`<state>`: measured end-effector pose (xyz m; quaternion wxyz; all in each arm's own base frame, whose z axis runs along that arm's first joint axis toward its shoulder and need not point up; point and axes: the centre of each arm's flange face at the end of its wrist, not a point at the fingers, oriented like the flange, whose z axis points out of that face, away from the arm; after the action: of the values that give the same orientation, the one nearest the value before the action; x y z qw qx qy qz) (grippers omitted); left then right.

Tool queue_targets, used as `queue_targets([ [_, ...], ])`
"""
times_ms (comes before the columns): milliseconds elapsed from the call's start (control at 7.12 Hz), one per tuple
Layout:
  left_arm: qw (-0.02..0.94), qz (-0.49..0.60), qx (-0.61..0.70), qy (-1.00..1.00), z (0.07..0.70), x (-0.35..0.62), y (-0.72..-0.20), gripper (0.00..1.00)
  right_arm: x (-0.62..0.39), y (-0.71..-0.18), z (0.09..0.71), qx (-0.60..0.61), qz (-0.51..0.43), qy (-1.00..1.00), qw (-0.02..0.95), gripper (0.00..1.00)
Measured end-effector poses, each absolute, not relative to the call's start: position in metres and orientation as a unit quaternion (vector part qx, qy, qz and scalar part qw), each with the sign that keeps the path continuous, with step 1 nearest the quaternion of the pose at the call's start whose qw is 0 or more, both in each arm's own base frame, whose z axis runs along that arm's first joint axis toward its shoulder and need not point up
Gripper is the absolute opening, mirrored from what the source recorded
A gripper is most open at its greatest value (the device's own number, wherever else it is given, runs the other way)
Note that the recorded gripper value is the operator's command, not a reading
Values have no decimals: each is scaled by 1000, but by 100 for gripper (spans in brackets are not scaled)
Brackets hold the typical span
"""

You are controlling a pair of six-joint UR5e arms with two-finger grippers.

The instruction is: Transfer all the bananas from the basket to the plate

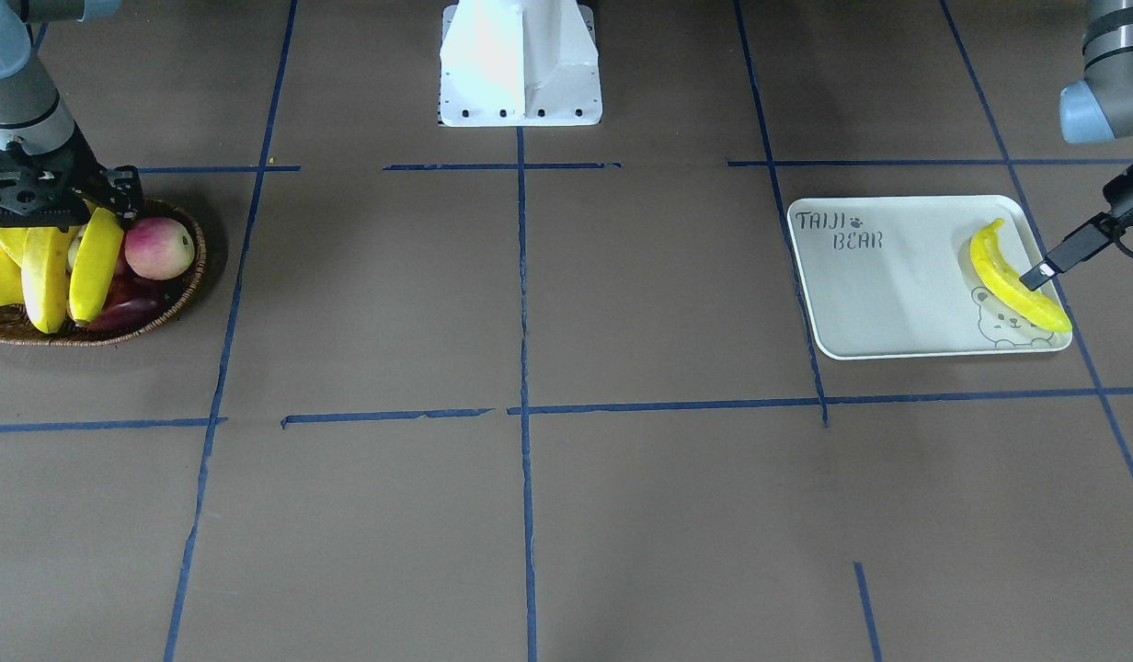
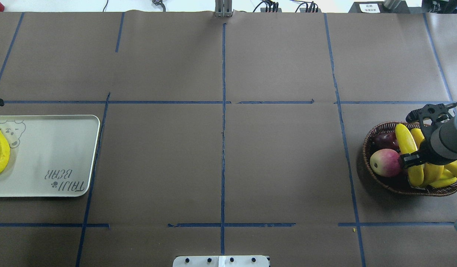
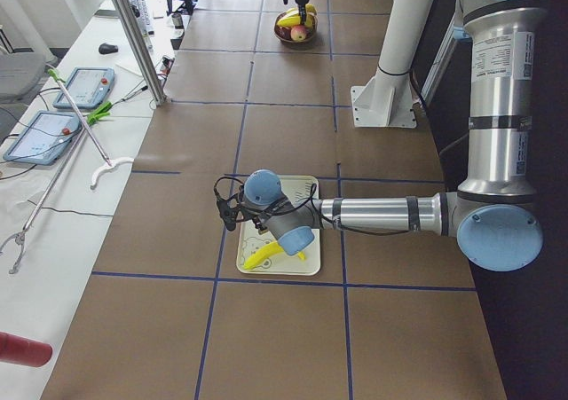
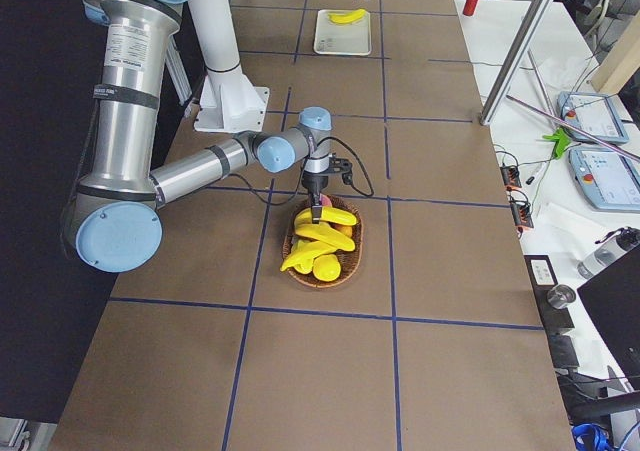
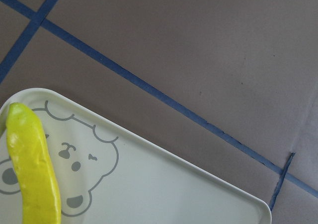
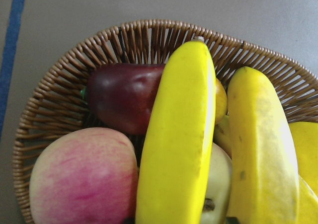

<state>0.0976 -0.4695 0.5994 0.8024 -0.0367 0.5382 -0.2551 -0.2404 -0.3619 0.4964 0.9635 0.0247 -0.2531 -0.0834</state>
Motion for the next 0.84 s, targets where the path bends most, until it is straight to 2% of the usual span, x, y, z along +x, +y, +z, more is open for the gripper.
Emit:
queue_targets([
  [421, 801, -252, -32, 541, 599, 96, -468, 100, -250, -357, 502, 19, -94, -248, 964, 52],
  [702, 801, -252, -31, 542, 599, 96, -467, 100, -253, -356, 503, 19, -97, -246, 964, 22],
  [843, 801, -252, -31, 542, 599, 96, -467, 100, -252, -356, 501, 21, -97, -247, 964, 20],
])
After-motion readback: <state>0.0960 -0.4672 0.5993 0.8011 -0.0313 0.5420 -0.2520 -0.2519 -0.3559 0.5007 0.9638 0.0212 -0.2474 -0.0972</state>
